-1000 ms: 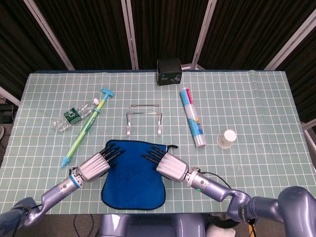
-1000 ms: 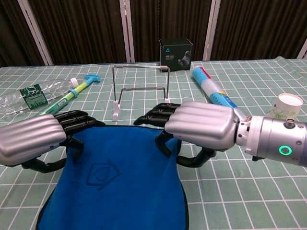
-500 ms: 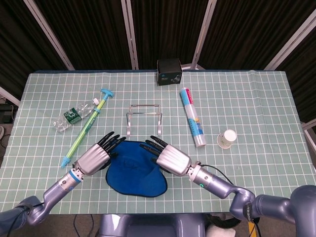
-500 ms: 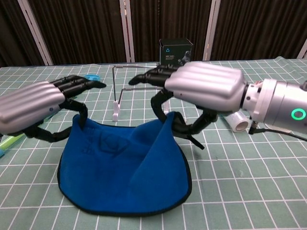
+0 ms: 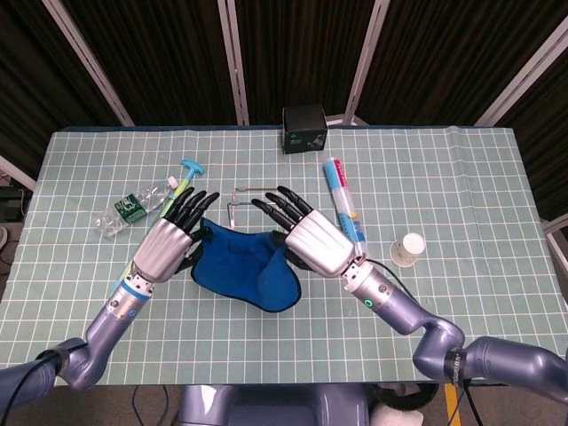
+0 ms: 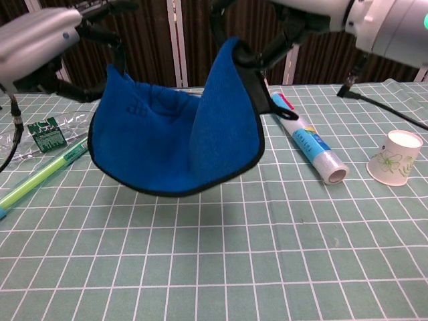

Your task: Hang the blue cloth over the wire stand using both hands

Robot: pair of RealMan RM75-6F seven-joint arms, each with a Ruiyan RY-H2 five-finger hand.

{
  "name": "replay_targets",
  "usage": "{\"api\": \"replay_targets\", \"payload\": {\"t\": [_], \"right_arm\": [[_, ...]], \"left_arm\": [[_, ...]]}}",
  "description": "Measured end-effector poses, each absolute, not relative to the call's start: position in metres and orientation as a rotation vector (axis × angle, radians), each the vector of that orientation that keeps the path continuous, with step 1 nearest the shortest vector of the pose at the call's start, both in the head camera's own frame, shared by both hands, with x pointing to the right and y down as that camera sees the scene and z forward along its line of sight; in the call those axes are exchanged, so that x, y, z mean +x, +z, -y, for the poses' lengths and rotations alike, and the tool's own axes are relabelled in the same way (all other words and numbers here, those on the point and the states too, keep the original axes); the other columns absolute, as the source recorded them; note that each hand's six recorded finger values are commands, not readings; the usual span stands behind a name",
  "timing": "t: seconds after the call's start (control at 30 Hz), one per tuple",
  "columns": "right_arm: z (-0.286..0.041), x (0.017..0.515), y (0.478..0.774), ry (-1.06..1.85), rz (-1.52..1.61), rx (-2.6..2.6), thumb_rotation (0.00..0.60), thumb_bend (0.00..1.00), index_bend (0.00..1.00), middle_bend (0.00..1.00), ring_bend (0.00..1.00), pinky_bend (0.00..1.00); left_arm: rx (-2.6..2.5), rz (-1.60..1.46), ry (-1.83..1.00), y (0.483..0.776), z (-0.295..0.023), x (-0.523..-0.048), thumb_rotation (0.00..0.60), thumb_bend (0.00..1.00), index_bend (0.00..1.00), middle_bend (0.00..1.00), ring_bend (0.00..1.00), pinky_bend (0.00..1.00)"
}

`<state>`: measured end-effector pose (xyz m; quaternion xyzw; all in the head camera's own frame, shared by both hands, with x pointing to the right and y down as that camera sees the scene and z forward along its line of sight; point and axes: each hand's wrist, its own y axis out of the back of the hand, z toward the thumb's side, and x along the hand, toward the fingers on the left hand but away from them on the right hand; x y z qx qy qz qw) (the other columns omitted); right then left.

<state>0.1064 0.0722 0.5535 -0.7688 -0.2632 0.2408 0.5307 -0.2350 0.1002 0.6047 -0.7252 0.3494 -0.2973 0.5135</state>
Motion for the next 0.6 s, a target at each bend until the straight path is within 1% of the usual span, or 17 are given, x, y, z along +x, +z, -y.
{"api": "replay_targets", "payload": {"t": [0.2,0.3,0.43,0.6], "right_arm": [[-0.029,0.112,0.522,0.581,0.770,-1.807,0.600,0.43,0.68,0.04,0.00,0.00],[-0.011,0.114,0.514,0.600,0.818,-1.803,0.600,0.43,0.68,0.05,0.00,0.00],[0.008,0.117,0.514,0.642,0.866,-1.806,0.600,0.43,0.68,0.05,0.00,0.00],[0.031,0.125,0.528,0.702,0.906,-1.792,0.600,0.43,0.68,0.05,0.00,0.00]], "left_arm": [[-1.695,-0.932,-0.733,0.579,-0.061,-0.233,0.600,0.59,0.82,0.00,0.00,0.00],[-1.673,-0.956,-0.760,0.572,-0.042,-0.233,0.600,0.59,0.82,0.00,0.00,0.00],[-1.653,-0.987,-0.797,0.568,-0.022,-0.234,0.600,0.59,0.82,0.00,0.00,0.00],[-1.635,-1.001,-0.849,0.576,-0.004,-0.235,0.600,0.59,0.82,0.00,0.00,0.00]]}}
